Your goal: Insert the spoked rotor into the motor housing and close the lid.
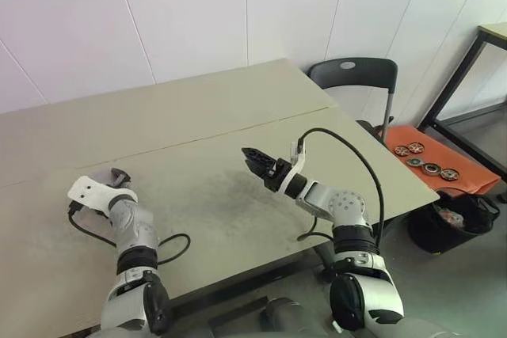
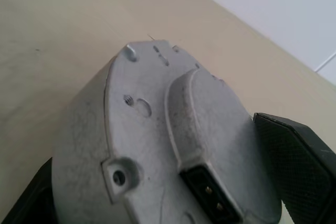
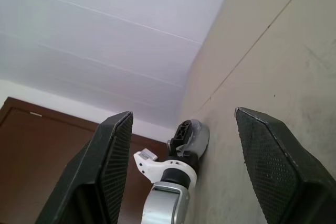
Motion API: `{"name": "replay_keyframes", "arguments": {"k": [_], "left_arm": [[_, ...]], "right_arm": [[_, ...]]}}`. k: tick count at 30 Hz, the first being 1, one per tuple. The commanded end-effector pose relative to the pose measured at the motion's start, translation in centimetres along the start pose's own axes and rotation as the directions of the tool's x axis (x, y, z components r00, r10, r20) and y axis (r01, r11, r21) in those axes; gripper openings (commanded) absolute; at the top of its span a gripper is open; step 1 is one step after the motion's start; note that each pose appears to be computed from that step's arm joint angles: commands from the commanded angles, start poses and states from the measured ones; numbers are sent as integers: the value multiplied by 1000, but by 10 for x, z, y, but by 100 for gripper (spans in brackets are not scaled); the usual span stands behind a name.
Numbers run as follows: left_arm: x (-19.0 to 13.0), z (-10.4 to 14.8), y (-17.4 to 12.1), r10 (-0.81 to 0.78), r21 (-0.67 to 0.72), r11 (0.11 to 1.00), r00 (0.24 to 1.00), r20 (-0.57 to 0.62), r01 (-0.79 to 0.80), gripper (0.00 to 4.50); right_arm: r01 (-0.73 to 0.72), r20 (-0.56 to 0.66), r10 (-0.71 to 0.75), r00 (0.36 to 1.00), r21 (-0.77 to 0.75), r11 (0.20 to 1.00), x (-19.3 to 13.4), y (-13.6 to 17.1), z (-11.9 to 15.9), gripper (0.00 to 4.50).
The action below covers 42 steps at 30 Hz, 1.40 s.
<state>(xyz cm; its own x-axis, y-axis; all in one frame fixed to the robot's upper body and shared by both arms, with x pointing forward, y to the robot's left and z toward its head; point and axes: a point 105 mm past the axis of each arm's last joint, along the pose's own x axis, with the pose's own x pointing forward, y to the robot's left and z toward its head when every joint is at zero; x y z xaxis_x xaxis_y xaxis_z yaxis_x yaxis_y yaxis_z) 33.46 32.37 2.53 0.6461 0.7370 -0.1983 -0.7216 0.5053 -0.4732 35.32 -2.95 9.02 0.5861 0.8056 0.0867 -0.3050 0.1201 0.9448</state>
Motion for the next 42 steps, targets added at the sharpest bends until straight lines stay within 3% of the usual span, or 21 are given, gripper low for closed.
{"name": "replay_keyframes", "arguments": {"k": [1,8,12,19,28,34,42], "left_arm": [[-1,15,19,90,29,995,995,47,-91,442],[-8,26,38,219,70,973,975,43,-221,442],[-14,6,18,64,-19,998,994,-90,-66,442],[-21,-15,15,49,-164,983,977,-208,-84,442],[-24,-11,-3,-61,-398,917,976,-209,-28,247],[-27,5,-45,-302,-519,833,943,-137,192,223],[-41,-6,-86,-572,-570,722,802,-172,393,223]], "right_arm": [[-32,-5,32,999,-22,999,3,7,1,323],[-30,-20,29,999,-31,999,4,6,-3,323],[-25,-33,24,999,-36,999,5,4,-6,323],[-22,-40,20,999,-45,999,5,3,-7,323],[-11,-43,9,999,-57,998,4,1,-8,323],[-10,-48,7,999,-59,998,4,0,-9,323],[-2,-52,-1,999,-68,998,4,-2,-9,323]]}}
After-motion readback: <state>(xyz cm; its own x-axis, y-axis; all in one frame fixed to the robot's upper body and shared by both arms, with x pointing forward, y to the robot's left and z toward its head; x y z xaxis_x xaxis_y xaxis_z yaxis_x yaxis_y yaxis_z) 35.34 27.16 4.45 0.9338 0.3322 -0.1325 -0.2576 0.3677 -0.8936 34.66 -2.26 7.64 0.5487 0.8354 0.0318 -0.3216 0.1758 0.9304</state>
